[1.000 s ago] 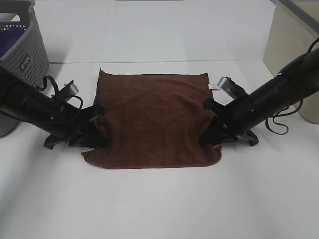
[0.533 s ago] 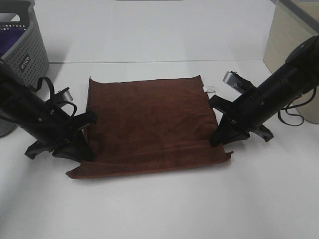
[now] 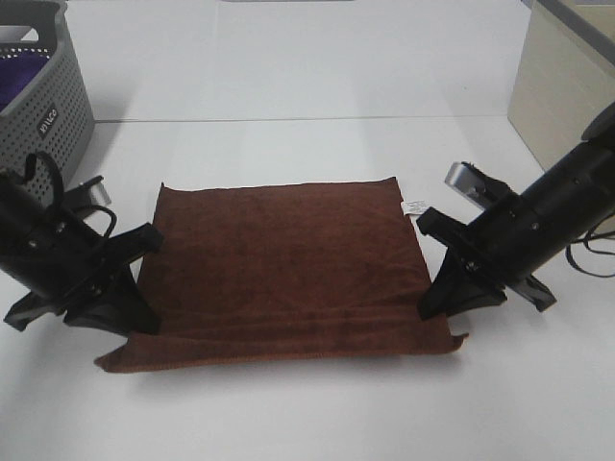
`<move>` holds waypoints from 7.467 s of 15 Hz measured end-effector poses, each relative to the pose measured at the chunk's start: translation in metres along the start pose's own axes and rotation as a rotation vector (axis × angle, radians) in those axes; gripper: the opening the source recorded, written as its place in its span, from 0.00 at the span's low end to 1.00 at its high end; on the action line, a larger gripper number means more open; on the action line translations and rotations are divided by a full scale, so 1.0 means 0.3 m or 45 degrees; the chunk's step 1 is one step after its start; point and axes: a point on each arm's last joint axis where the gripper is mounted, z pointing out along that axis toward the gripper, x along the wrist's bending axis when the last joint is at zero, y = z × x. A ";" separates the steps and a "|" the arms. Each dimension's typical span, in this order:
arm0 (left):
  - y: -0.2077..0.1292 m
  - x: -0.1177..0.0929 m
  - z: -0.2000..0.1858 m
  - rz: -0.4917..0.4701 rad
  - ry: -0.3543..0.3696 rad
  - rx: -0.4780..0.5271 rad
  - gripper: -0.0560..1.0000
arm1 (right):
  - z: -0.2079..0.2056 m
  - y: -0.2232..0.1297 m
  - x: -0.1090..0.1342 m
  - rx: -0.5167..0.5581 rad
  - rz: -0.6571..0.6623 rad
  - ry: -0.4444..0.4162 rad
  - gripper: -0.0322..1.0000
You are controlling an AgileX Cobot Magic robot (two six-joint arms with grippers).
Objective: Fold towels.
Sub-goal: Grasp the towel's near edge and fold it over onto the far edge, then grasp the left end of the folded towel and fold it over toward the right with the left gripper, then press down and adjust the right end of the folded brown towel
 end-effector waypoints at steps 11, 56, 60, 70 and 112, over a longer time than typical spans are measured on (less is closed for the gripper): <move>0.388 -0.126 -0.067 0.111 0.045 -0.415 0.06 | -0.108 0.462 0.102 -0.298 -0.244 0.042 0.03; 0.509 -0.049 0.064 0.127 0.158 -0.369 0.09 | -0.154 0.483 0.087 -0.155 -0.221 -0.167 0.79; 0.499 -0.035 0.028 0.179 0.304 -0.348 0.09 | -0.154 0.482 0.085 -0.153 -0.224 -0.175 0.79; 0.442 -0.403 -0.113 0.223 -0.021 -0.383 0.09 | -0.154 0.482 0.084 -0.152 -0.225 -0.179 0.79; 0.548 -0.330 -0.090 0.399 0.030 -0.631 0.67 | 0.124 0.563 0.181 -0.254 -0.234 0.622 0.77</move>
